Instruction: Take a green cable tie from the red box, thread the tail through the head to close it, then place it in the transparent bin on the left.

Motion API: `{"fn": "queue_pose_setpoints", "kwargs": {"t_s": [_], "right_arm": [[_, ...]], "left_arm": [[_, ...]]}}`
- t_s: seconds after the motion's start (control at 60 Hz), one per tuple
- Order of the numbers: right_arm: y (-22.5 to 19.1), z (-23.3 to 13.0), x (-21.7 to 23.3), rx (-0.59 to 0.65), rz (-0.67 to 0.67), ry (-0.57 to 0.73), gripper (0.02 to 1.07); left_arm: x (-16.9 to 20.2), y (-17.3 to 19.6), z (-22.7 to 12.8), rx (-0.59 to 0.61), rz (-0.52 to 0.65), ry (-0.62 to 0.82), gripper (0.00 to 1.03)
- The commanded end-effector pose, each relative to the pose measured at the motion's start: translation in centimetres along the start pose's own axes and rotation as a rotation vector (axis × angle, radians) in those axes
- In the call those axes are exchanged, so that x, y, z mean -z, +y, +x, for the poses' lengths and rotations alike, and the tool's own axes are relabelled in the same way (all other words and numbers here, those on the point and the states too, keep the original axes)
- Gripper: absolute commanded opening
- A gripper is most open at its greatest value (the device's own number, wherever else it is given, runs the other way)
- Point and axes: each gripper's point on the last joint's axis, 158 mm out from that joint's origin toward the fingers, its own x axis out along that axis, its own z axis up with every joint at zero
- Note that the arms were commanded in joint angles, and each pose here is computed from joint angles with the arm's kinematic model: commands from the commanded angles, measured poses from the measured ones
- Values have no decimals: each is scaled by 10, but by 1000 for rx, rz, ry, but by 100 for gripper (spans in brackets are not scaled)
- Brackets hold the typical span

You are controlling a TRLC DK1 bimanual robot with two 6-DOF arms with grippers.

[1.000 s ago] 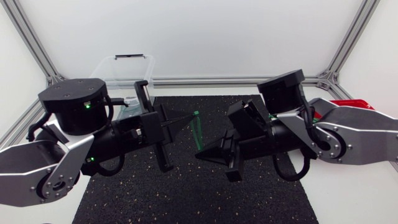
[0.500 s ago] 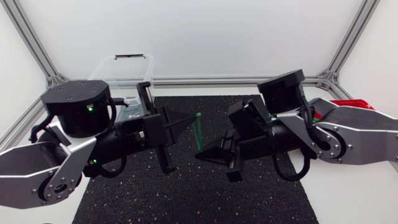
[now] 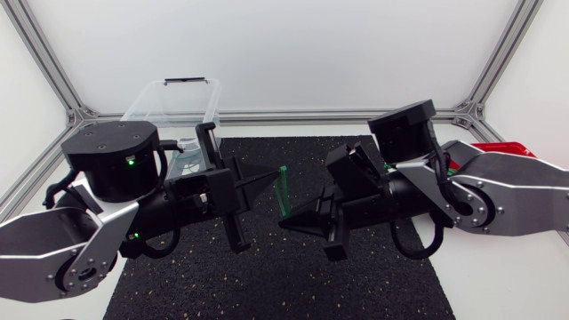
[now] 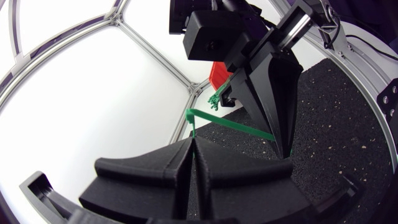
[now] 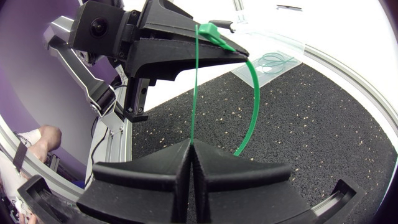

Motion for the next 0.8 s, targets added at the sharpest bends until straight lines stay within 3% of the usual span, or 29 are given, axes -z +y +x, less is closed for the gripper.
{"fn": "queue_pose_setpoints", "kwargs": {"t_s": [0.0,0.783], "right_arm": [[4,1,9,-7,-8,12,7],[-1,4,10,-1,-10,15,7]], "left_arm": [[0,2,-3,-17,31,-4,3],[1,10,-7,-39,44,-1,3]]}}
